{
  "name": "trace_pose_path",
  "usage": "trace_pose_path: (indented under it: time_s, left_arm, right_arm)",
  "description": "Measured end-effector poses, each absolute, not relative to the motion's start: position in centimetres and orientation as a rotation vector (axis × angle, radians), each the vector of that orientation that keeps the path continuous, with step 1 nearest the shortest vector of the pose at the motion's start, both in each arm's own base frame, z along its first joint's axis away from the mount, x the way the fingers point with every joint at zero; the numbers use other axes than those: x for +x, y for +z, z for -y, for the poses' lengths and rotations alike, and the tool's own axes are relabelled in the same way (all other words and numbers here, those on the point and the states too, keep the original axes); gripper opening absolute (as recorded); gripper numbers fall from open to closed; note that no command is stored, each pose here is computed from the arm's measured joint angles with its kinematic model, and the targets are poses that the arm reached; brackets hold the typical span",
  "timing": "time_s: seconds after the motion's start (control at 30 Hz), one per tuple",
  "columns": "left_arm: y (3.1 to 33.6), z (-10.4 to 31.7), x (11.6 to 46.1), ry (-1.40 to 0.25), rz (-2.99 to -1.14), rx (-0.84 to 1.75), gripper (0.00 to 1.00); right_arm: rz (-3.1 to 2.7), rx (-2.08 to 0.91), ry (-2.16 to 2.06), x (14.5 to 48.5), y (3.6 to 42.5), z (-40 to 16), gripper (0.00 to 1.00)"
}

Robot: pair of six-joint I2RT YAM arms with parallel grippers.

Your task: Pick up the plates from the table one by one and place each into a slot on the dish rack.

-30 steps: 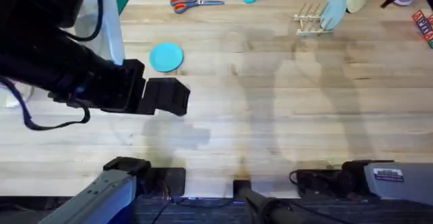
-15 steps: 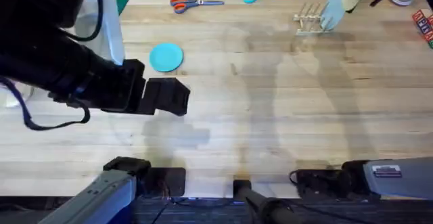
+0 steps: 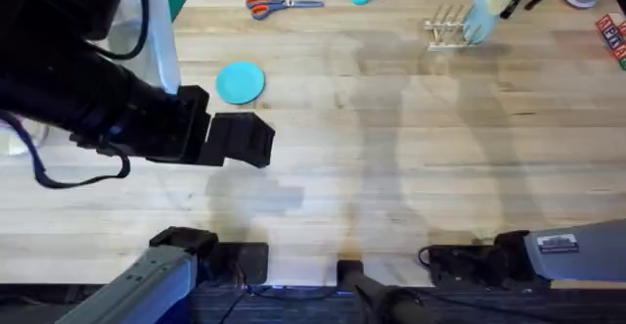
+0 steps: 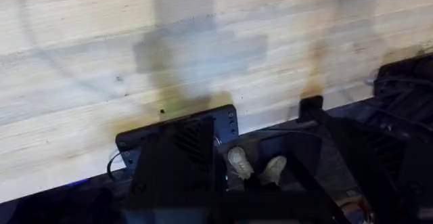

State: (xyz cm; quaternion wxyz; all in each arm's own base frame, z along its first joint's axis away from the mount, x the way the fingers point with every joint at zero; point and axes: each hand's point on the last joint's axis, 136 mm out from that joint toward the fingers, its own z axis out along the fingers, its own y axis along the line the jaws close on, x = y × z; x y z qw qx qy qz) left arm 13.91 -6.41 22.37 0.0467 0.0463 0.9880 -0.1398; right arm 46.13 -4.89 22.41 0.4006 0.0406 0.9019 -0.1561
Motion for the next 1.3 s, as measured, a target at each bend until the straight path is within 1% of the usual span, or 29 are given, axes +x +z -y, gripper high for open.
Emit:
trace_pose_path:
  time_s: [0.2,0.83,1.17,1.3]
  left_arm:
    - [22.4,6.4,13.9,-0.427,-3.015,0.141,0.993]
    - [22.4,6.4,13.9,-0.427,-3.015,0.141,0.993]
    - [22.4,6.4,13.9,-0.427,-3.015,0.141,0.993]
    - [22.4,6.4,13.9,-0.427,-3.015,0.141,0.994]
  right_arm:
    - [-2.296,0.090,-0.373,46.6,21.5,4.6,0.029]
    - [-2.300,0.103,-0.372,47.2,20.7,5.1,0.029]
    - [-2.342,0.102,-0.380,47.8,18.4,5.4,0.029]
    - [-2.343,0.094,-0.355,48.1,18.2,5.1,0.028]
